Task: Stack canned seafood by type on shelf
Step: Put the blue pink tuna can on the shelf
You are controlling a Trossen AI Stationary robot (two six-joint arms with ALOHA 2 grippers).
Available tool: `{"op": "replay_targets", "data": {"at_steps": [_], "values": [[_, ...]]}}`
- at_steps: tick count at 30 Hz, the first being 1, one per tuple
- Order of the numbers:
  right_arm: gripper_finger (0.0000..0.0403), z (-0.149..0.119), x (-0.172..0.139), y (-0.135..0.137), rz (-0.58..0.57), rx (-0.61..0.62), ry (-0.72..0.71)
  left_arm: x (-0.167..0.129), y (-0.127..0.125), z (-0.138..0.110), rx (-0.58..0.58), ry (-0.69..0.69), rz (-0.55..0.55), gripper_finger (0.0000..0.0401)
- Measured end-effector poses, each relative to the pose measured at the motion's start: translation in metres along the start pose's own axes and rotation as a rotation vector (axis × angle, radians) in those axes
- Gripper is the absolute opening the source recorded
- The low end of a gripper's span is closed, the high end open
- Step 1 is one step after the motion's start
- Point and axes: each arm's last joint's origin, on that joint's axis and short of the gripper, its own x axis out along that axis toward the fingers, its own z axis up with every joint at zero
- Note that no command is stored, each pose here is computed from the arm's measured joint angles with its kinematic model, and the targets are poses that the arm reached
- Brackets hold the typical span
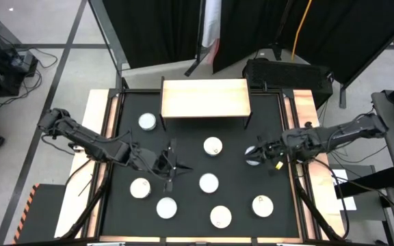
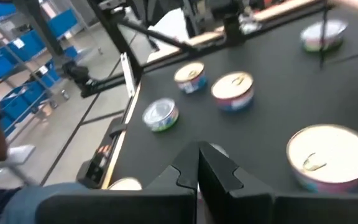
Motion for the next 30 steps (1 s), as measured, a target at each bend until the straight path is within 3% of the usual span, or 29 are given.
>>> {"op": "replay_targets", "data": {"at_steps": [6, 13, 18, 25, 30], "values": [[0.0000, -0.011, 0.011, 0.008, -0.082, 0.075, 0.019, -0.005, 0.003, -0.008, 0.053, 0.096, 0.024, 0.0029], [0.0000, -0.028, 0.029, 0.015, -0.246, 0.049, 0.015, -0.021, 0.007, 0.000, 0.088, 0.088, 0.026, 0.0029], [0.0000, -0.034, 0.044, 0.022, -0.223, 0.049, 0.009, -0.031, 0.009, 0.006, 0.138, 0.061, 0.021, 0.0029], [0.0000, -0.031, 0.052, 0.023, -0.221, -0.082, -0.041, -0.032, 0.016, 0.009, 0.312, 0.057, 0.073, 0.0029], [0.0000, -0.022, 0.053, 0.019, -0.239, -0.112, -0.108, -0.030, 0.024, 0.010, 0.315, 0.061, 0.103, 0.0029]]}}
